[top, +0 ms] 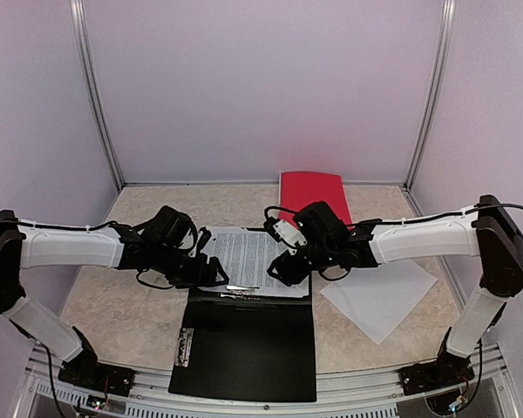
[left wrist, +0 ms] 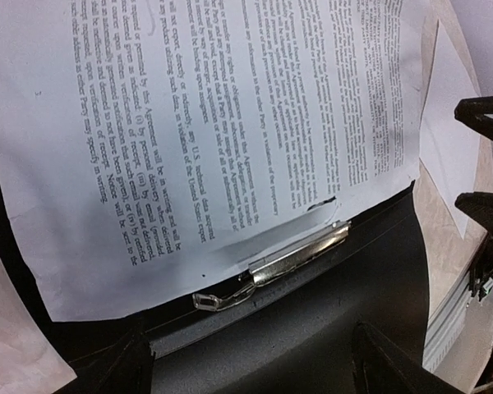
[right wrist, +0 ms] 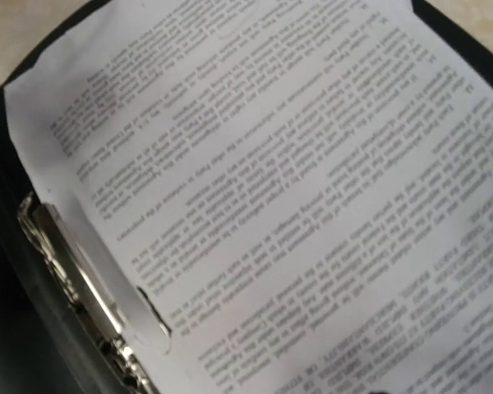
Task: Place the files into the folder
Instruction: Close the spring clip on the folder at the center of the board.
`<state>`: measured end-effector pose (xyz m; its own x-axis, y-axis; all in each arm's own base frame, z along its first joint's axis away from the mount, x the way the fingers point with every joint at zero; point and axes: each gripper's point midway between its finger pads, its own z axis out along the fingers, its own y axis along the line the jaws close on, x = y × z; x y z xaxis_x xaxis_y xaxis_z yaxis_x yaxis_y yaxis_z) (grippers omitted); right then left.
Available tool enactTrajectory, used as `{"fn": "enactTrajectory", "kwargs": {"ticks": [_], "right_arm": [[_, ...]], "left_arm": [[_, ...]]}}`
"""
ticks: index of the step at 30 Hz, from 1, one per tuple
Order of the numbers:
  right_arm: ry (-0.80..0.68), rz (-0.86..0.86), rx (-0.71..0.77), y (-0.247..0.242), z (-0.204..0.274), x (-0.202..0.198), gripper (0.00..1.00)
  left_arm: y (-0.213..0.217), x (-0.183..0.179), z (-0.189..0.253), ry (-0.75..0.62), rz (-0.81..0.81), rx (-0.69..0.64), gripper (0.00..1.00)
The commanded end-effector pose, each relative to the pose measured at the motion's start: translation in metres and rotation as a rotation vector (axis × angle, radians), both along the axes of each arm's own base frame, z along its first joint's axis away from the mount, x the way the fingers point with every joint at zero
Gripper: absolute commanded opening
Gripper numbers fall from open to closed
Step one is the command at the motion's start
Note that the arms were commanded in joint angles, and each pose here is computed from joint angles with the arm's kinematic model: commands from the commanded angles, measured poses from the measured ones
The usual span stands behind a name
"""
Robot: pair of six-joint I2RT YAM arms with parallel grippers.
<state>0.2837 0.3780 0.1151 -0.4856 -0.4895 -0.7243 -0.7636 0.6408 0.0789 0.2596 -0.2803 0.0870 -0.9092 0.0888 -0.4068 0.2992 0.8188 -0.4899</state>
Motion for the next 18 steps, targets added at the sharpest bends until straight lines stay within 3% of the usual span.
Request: {"fn": "enactTrajectory", "kwargs": {"ticks": [1, 8, 18], "right_arm": [[0.041, -0.041, 0.012, -0.01, -0.01, -0.005, 0.59], [0.056, -0.037, 0.01, -0.011, -0.019, -0.007, 0.59], [0.065, -0.03, 0.014, -0.009, -0.022, -0.009, 0.58]], "left_arm": [[-0.005, -0.014, 0.004, 0.026, -0.035, -0.058, 0.76], [-0.011, -0.018, -0.007, 0.082, -0.055, -0.074, 0.68], [-0.017, -0.011, -0.022, 0.118, -0.055, -0.077, 0.66]]}}
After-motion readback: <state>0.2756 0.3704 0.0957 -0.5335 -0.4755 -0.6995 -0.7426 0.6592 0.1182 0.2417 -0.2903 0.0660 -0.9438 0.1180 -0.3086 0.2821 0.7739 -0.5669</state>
